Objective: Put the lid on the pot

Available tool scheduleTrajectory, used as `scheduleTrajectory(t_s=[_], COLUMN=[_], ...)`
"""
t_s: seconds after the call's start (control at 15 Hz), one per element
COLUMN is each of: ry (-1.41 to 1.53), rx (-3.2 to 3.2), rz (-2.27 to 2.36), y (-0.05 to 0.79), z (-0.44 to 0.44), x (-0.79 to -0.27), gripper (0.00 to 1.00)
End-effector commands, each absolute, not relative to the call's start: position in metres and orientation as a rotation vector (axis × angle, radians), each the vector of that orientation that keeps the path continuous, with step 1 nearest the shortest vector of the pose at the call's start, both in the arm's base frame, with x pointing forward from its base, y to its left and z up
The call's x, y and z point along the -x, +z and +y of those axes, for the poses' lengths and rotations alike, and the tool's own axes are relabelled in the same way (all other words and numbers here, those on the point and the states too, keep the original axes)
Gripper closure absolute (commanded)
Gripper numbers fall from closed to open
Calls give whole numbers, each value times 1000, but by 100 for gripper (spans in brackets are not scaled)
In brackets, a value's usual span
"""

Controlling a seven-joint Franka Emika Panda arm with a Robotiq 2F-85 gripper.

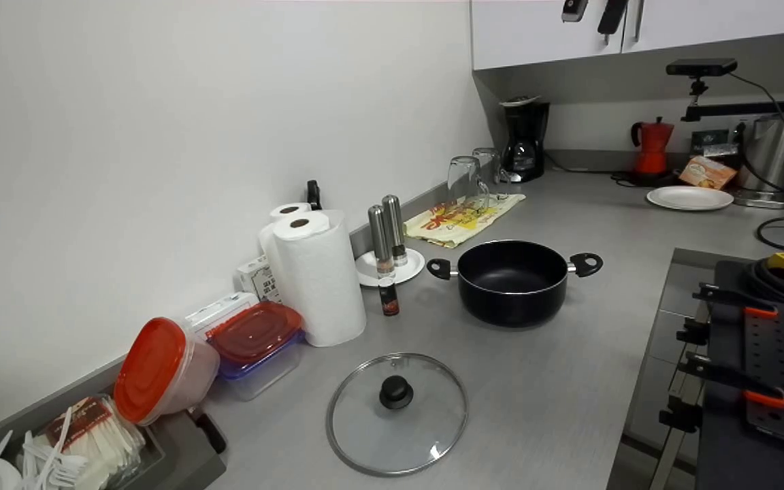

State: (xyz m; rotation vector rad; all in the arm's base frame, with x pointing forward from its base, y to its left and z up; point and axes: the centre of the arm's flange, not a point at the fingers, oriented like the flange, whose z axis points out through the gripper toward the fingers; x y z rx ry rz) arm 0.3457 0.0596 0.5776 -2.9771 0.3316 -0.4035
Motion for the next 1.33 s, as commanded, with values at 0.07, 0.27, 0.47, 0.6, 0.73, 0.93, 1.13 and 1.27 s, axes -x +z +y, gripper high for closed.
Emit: scheduleTrajectory(t_s=[0.07,0.27,0.47,0.6,0.73,0.93,1.13,1.27], ry=[-497,-568,-603,-576,-516,-360,-152,-20], rx=[3049,3079,3074,3051,3022,3028,3075,3078], rz=[106,-138,-387,-544,-681,-812,-879,-909], y=[622,653,661,652,630,556,469,425], z=[58,85,122,155,191,227,243,247], x=[-404,-450,-497,-526,-554,-585,-603,-602], gripper=[0,0,0,0,0,0,0,0])
